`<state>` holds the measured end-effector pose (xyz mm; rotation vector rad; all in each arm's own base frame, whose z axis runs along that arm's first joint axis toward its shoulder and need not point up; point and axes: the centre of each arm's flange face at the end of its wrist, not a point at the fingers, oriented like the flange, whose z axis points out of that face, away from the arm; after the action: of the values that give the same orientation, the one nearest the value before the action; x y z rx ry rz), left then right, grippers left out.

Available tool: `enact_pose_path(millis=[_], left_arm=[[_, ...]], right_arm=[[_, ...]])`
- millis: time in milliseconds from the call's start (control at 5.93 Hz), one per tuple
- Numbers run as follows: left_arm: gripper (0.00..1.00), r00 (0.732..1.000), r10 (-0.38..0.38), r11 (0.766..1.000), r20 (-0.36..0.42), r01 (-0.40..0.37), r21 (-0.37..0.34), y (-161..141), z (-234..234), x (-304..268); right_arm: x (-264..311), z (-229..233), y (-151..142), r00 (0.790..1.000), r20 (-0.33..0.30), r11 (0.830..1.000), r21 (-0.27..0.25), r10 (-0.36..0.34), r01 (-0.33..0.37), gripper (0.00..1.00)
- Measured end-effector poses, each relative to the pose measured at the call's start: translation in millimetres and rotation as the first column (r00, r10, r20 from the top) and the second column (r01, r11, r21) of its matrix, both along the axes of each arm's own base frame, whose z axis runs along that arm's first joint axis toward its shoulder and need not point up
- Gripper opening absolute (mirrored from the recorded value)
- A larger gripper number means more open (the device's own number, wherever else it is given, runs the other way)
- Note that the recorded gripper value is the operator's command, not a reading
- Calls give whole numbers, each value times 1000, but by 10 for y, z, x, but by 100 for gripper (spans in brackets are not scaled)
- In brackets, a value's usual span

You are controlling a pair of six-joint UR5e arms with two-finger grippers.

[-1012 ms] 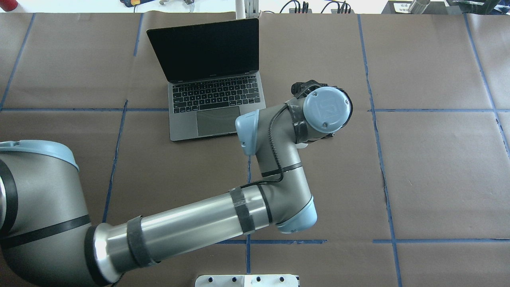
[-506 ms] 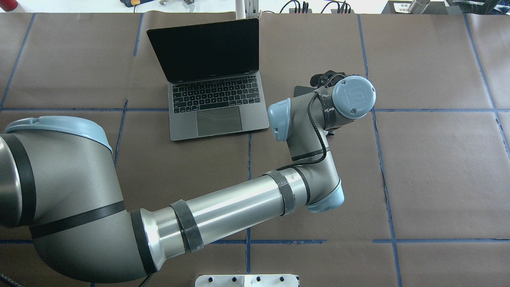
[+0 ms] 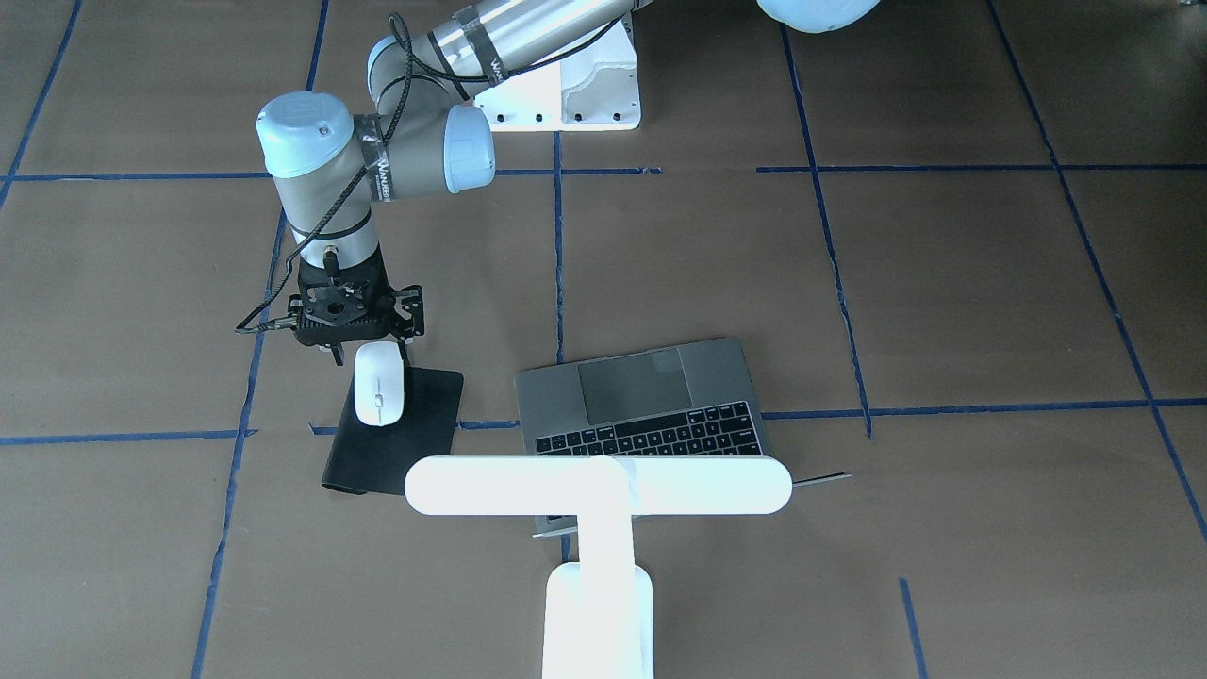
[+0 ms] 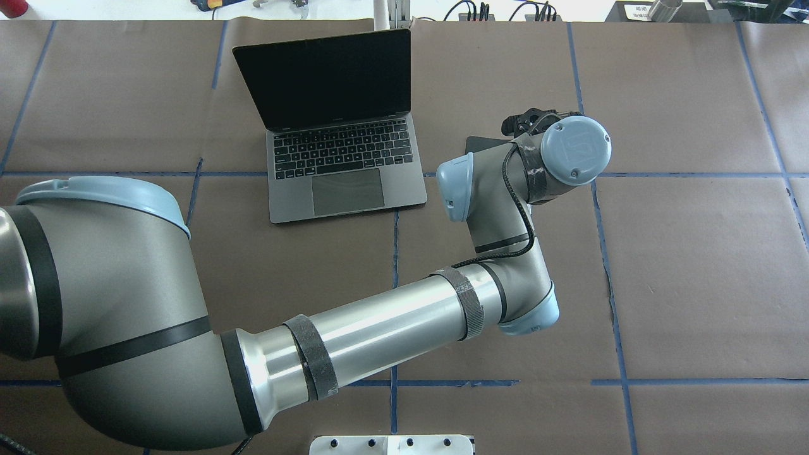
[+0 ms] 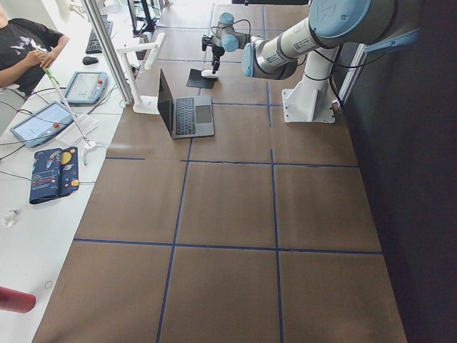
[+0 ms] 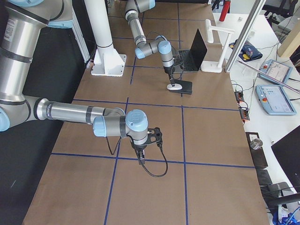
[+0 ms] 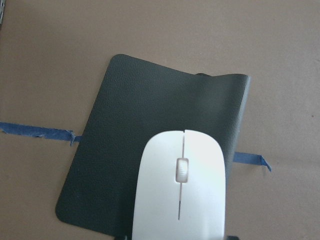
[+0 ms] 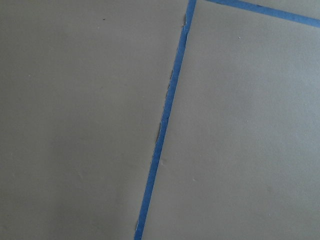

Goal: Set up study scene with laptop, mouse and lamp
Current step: 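Carry the mouse with the left gripper over the mouse pad, then set the mouse on the pad and withdraw the left gripper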

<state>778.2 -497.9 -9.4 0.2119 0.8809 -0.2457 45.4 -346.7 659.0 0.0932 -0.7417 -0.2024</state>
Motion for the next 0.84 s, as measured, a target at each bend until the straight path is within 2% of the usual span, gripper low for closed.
enact_pose_path(millis=[506,843], left_arm=[[100,994,102,995,-29,-103,-3,-59,-75,-108],[100,977,206,978,-47,-207,-15,-239,115,-484]], right_arm=[[-2,-28,-22,1000,1,1000,10,-1,1,100],[-3,-28,-32,1000,1,1000,8,-1,1,100]])
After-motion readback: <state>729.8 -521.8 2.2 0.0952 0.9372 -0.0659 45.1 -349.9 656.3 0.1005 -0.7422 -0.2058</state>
